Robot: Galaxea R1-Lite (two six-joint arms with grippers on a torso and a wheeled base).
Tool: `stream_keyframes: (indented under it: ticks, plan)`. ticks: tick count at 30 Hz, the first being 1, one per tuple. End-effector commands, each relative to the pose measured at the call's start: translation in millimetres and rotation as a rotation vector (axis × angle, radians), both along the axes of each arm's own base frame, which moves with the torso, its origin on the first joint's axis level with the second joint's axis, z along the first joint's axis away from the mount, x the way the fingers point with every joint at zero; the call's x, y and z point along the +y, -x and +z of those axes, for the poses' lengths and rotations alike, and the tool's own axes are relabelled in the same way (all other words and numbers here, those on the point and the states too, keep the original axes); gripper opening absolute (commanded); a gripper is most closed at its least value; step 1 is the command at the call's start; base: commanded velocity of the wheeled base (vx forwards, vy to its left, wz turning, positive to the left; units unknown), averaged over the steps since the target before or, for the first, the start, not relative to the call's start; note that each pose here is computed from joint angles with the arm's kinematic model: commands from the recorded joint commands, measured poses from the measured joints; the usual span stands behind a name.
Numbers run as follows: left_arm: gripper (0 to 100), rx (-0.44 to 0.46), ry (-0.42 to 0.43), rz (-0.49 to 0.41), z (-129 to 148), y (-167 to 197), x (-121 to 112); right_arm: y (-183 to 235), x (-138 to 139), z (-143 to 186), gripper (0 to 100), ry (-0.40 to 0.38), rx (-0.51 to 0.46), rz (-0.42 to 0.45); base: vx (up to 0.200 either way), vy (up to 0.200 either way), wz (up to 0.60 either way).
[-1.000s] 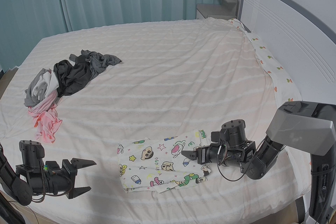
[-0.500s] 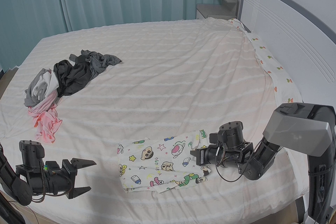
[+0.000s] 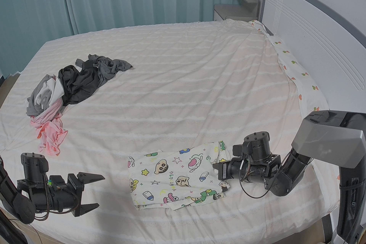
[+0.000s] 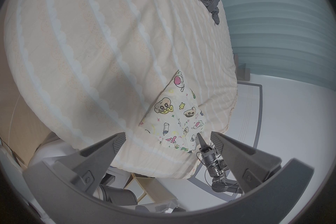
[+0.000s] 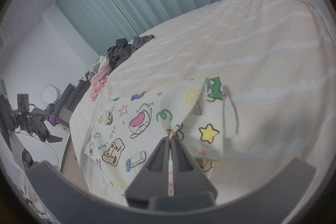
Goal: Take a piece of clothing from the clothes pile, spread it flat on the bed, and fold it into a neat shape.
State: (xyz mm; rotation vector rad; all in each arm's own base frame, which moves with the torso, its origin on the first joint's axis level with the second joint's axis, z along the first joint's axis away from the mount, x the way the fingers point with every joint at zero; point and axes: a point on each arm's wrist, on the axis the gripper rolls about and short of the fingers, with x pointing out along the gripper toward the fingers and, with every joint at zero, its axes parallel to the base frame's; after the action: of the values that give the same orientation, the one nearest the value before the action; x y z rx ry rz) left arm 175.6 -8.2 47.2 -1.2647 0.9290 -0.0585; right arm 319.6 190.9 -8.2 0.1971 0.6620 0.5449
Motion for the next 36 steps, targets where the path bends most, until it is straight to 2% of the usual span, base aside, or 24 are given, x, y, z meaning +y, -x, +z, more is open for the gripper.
stream_keyframes:
  ticks: [1, 20, 25, 28, 29, 32, 36]
  plan:
    - [100, 0.0, 0.0, 0.0, 0, 0, 0, 1, -6, 2, 0, 0.002, 0.001, -0.012, 0.0, 0.0, 0.0]
    - [100, 0.001, 0.001, 0.001, 0, 0, 0, -10, -26, 2, 0, 0.009, -0.003, -0.072, 0.0, 0.0, 0.0]
    - [100, 0.0, -0.001, 0.0, 0, 0, 0, -6, -28, 9, 0, -0.009, 0.0, -0.076, 0.0, 0.0, 0.0]
    - [100, -0.009, -0.017, -0.024, -1, -3, -5, 2, -31, 15, 0, -0.06, 0.041, -0.109, 0.0, 0.0, 0.0]
    - [100, -0.01, -0.025, -0.038, -1, -4, -7, 3, -31, 16, 100, -0.078, 0.045, -0.113, 0.0, 0.0, 0.0]
    - [100, -0.015, -0.112, -0.067, -6, -17, -29, 7, -43, 14, 100, -0.163, 0.069, -0.096, 0.0, 0.0, 0.0]
    - [100, 0.0, -0.282, -0.012, -26, -46, -56, 8, -46, 8, 100, -0.212, 0.048, -0.071, 0.0, 0.0, 0.0]
